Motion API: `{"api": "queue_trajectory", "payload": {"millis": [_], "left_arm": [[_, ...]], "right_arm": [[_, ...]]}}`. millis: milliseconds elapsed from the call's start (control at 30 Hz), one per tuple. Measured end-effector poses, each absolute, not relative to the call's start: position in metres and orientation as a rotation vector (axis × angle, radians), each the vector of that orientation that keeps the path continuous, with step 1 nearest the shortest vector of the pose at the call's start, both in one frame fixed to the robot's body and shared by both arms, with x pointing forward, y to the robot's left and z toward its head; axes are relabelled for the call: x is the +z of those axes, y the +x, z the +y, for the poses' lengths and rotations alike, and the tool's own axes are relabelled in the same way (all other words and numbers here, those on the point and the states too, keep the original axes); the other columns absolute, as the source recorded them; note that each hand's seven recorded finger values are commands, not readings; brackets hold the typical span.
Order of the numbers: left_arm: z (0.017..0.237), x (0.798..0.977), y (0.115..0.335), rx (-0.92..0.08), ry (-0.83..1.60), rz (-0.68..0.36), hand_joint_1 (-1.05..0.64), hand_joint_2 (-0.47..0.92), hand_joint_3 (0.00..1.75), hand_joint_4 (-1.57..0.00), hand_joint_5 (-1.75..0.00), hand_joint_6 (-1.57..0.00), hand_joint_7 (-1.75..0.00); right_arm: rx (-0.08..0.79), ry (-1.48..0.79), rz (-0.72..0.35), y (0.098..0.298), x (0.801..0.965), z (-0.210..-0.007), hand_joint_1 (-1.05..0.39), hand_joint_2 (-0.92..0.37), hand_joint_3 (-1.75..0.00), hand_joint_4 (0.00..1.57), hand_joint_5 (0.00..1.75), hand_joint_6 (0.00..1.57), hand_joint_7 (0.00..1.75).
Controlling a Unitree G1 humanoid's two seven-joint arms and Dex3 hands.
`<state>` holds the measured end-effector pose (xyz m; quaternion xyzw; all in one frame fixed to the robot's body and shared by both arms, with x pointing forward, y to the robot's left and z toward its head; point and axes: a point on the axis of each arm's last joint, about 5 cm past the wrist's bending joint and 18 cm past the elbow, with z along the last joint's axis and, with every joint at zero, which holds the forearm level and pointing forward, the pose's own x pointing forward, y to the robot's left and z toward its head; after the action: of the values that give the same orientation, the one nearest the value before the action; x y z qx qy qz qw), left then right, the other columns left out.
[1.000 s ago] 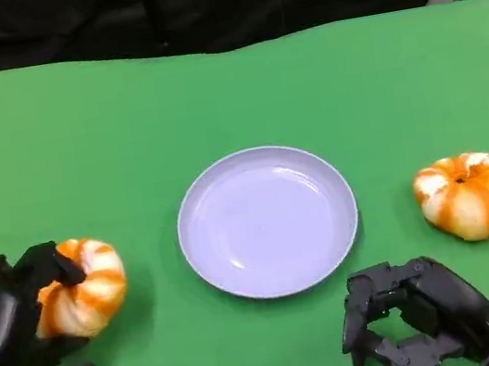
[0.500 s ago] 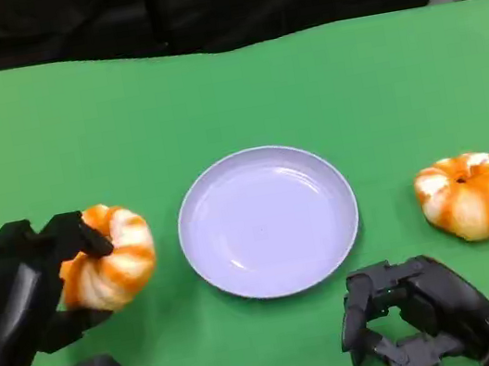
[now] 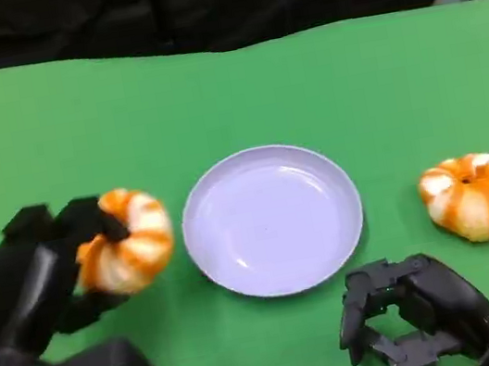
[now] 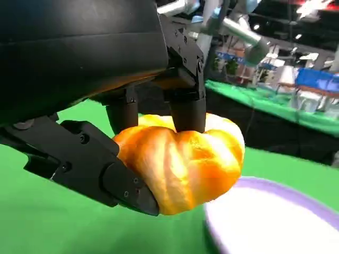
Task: Grasp the bread from the table and place it into the plate.
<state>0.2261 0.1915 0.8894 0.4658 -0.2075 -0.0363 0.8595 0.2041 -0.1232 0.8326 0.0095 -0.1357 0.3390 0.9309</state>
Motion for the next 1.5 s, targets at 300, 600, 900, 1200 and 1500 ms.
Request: {"api": "queue_trajectory", "payload": {"millis": [300,600,900,1200,1500], "left_arm": [[0.175,0.897,0.241,-0.118,0.963,-0.499,-0.05,0.84,0.00,-0.54,-1.75,-0.56,-1.50],[0.165,0.894,0.248,-0.164,0.942,-0.511,-0.05,0.83,0.00,-0.54,-1.75,-0.53,-1.54],[0.147,0.897,0.258,-0.208,0.896,-0.556,-0.05,0.84,0.00,-0.54,-1.72,-0.59,-1.41],[0.124,0.897,0.265,-0.275,0.867,-0.560,-0.06,0.84,0.00,-0.52,-1.69,-0.60,-1.36],[0.107,0.893,0.272,-0.375,0.849,-0.521,-0.03,0.85,0.00,-0.53,-1.54,-0.66,-1.13]], "right_arm": [[0.685,0.019,-0.288,0.205,0.834,-0.123,0.12,-0.54,-1.14,0.95,1.34,0.93,1.11],[0.683,0.013,-0.293,0.205,0.835,-0.122,0.11,-0.54,-1.14,0.96,1.32,0.92,1.10],[0.689,0.008,-0.294,0.205,0.836,-0.121,0.11,-0.54,-1.13,0.97,1.29,0.93,1.07],[0.693,0.012,-0.289,0.206,0.836,-0.120,0.12,-0.57,-1.08,0.95,1.30,0.94,1.05],[0.692,0.001,-0.292,0.205,0.836,-0.119,0.12,-0.57,-1.08,0.94,1.30,0.95,1.04]]}}
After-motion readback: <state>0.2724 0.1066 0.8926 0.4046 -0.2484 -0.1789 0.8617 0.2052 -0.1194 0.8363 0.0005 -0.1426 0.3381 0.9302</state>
